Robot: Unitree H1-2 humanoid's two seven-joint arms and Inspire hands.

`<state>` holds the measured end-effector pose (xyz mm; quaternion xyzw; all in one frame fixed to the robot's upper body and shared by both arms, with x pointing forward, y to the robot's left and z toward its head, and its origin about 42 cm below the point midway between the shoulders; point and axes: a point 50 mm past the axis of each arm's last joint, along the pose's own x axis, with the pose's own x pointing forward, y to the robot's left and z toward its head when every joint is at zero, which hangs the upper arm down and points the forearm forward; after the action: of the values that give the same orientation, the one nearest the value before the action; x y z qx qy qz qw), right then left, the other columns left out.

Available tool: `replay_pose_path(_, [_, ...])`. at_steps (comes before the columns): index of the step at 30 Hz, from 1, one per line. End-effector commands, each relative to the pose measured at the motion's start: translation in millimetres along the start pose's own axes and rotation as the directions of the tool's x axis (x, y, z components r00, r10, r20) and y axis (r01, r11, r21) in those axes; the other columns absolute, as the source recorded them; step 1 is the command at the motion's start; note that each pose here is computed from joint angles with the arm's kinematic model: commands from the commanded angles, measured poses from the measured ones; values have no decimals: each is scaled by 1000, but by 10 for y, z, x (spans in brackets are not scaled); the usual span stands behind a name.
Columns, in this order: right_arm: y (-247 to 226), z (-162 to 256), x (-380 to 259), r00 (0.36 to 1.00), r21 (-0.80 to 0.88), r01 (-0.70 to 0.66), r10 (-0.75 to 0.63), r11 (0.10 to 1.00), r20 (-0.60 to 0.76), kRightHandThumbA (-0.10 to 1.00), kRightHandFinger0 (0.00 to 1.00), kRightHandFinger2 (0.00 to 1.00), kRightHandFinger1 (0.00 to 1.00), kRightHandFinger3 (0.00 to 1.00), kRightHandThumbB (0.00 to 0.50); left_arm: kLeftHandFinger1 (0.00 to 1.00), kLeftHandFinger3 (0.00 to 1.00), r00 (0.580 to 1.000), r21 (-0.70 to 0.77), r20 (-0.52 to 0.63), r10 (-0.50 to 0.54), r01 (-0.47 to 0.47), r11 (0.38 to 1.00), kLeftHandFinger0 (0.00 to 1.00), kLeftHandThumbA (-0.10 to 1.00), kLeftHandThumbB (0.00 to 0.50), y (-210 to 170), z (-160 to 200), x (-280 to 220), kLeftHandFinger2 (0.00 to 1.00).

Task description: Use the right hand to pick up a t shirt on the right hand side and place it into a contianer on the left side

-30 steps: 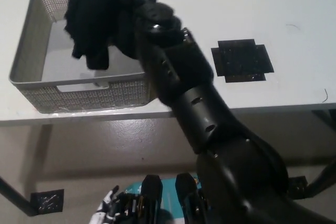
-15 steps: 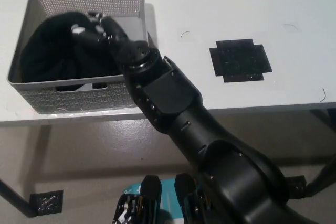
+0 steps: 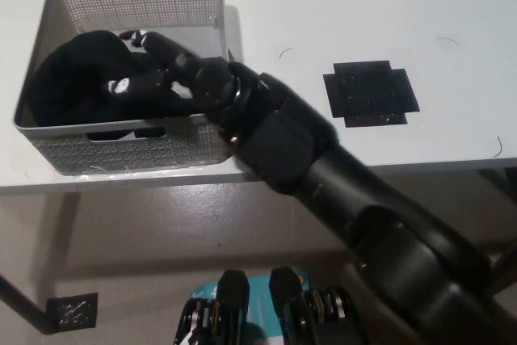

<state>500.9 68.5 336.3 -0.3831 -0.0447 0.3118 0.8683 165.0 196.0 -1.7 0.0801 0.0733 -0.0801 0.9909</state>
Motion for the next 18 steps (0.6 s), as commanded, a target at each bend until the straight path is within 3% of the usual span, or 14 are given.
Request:
replay_pose_path(1, [-420,467,-569,960,-412,108,12,905,279,1000,1000,1000,1000,1000,396,930,1000,999,33,32,7,-8,999,793,972,243,137,90,-73,943])
replay_pose_path(4, [-685,440,-906,946,-407,162,-24,899,324,1000,1000,1000,1000,1000,356,937,1000,1000,34,21,13,-14,999,795,970,238,170,95,-87,938])
replay_pose_path(6, [-839,420,-1120,941,-424,198,-49,884,336,1000,1000,1000,1000,1000,403,939,1000,1000,29,18,14,-14,999,799,971,245,163,87,-93,941])
replay_pose_path(9, [-1121,294,-1585,897,-419,306,-112,855,427,1000,1000,1000,1000,1000,398,903,1000,999,29,27,26,-27,999,781,956,235,223,70,-86,917])
replay_pose_path(14, [-1119,71,-2171,847,-358,379,-164,853,505,1000,1000,1000,1000,1000,374,919,1000,999,23,11,45,-45,999,778,988,224,231,-29,-235,925])
replay_pose_path(18, [-1003,-66,-2516,840,-391,399,-160,829,518,1000,1000,1000,1000,1000,398,937,1000,999,12,-3,54,-54,998,800,975,221,264,-71,-319,950])
